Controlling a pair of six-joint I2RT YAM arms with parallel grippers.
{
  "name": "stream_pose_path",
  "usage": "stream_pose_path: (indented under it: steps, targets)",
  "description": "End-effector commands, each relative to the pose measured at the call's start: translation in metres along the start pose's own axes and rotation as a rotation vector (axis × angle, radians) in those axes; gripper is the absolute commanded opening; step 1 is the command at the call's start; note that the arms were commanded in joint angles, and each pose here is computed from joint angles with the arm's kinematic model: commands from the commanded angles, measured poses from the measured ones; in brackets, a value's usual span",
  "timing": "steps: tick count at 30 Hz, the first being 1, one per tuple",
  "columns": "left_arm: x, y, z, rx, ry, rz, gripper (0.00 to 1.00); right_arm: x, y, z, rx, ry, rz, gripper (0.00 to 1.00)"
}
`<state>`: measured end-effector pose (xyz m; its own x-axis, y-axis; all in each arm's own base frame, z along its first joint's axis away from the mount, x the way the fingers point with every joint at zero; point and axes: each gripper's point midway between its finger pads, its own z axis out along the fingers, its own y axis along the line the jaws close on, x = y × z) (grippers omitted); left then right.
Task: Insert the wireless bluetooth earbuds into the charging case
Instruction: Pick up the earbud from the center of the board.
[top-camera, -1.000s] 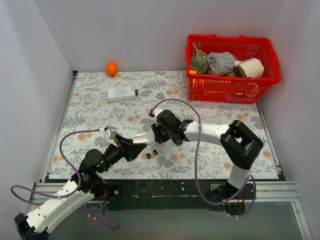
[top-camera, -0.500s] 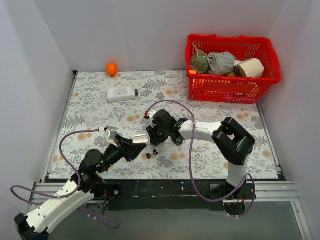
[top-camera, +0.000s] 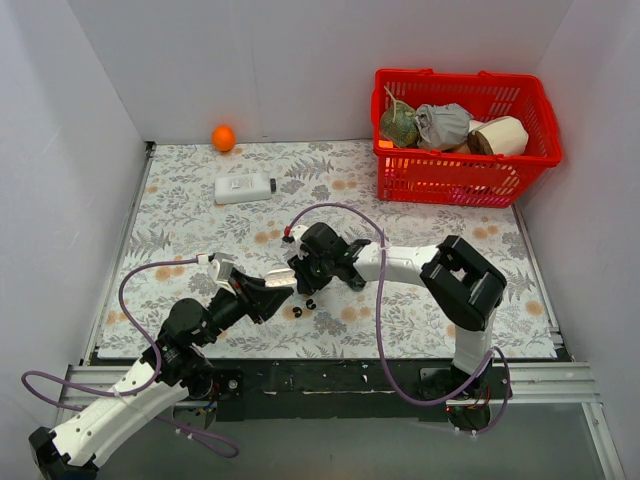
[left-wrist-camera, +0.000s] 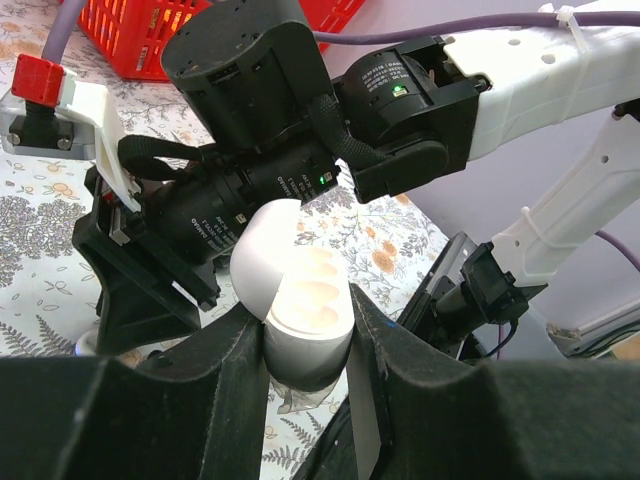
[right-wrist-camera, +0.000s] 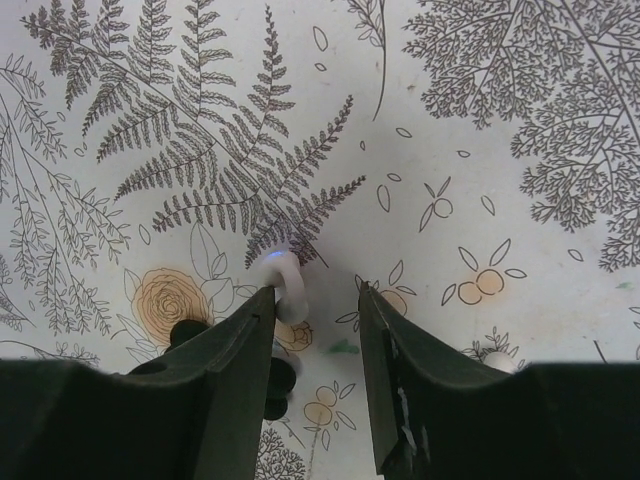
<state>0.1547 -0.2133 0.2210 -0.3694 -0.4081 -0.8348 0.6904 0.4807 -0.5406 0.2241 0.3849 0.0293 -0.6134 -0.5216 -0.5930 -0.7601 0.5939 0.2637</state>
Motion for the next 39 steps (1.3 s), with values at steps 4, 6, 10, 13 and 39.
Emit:
stream_pose_path:
  steps: [4,6,10,13,39]
  targets:
    - [-0.015,-0.010,-0.002,0.018,-0.036,0.002,0.00,0.007,0.004,0.007,0.002,0.028,-0.018,0.45]
    - [-0.015,-0.009,-0.001,0.016,-0.035,0.003,0.00,0.008,0.005,0.007,-0.001,0.027,-0.018,0.42]
    - [-0.015,-0.009,-0.002,0.017,-0.034,0.000,0.00,0.005,0.006,0.006,-0.006,0.017,-0.020,0.20]
    - [-0.015,-0.010,-0.002,0.018,-0.035,0.000,0.00,0.004,0.006,0.006,-0.007,0.011,-0.020,0.08]
    - [-0.022,-0.010,0.006,0.020,-0.062,0.029,0.00,-0.047,0.000,-0.107,0.103,-0.434,-0.008,0.01]
